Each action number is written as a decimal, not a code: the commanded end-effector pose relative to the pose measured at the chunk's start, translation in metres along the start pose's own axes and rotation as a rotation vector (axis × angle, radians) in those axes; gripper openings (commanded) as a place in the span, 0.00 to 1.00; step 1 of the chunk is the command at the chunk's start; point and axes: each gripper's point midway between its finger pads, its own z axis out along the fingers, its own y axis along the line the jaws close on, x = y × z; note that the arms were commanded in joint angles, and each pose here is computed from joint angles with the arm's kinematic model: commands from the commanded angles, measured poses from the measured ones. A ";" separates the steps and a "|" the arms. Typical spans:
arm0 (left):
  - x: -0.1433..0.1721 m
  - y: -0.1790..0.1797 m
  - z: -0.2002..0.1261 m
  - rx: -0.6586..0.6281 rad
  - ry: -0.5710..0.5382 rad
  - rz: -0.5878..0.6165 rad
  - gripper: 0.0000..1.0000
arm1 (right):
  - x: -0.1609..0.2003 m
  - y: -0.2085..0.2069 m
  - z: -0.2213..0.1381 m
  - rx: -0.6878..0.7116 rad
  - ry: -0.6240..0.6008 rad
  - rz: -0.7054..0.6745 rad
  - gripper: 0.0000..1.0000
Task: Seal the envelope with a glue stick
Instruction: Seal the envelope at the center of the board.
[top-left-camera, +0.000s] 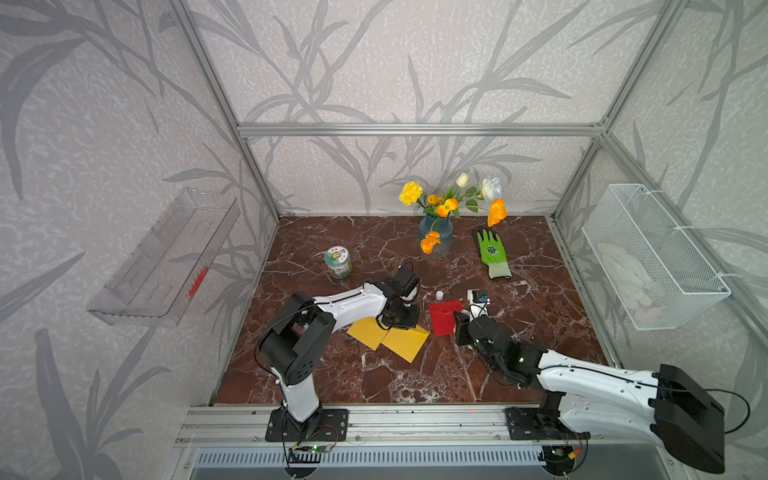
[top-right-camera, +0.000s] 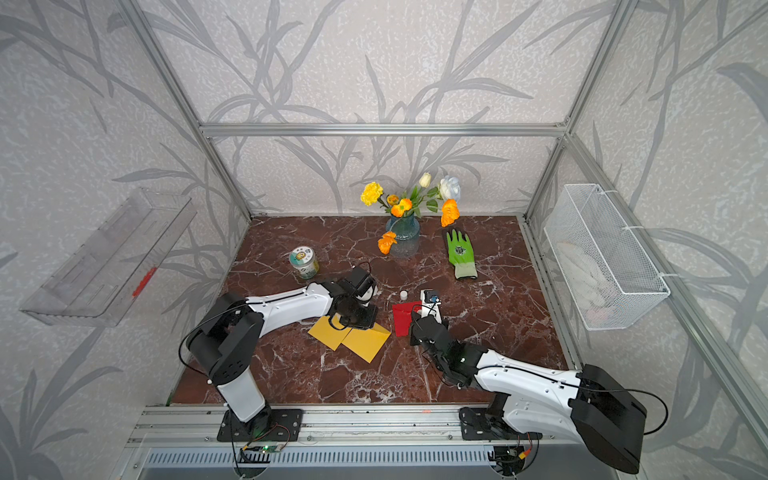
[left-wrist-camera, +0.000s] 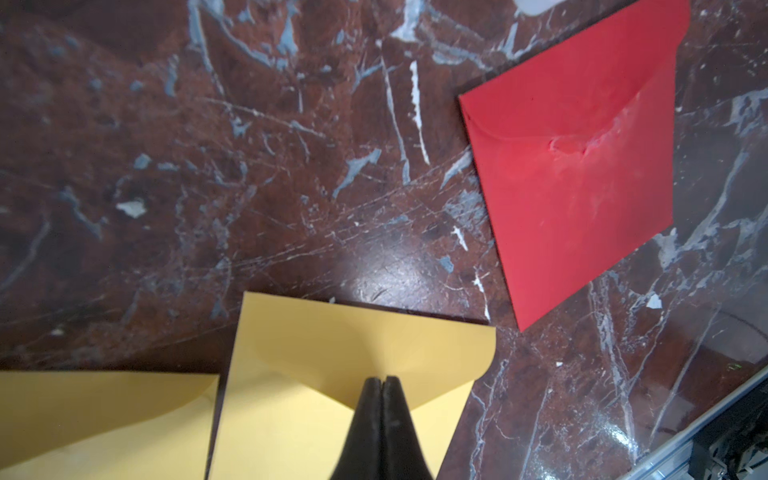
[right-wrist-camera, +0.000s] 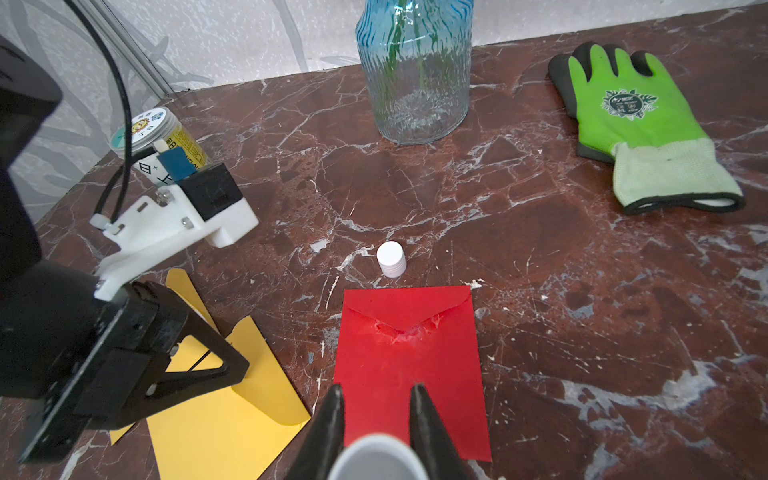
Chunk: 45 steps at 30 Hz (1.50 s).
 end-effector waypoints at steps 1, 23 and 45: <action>0.010 0.007 0.008 -0.026 0.021 0.013 0.03 | 0.000 -0.006 -0.002 0.020 -0.005 0.007 0.00; 0.033 0.026 0.029 -0.293 0.122 0.175 0.02 | 0.006 -0.014 -0.002 0.044 -0.008 0.020 0.00; 0.075 0.021 0.059 -0.220 0.283 0.156 0.11 | 0.010 -0.038 -0.008 0.132 -0.025 0.059 0.00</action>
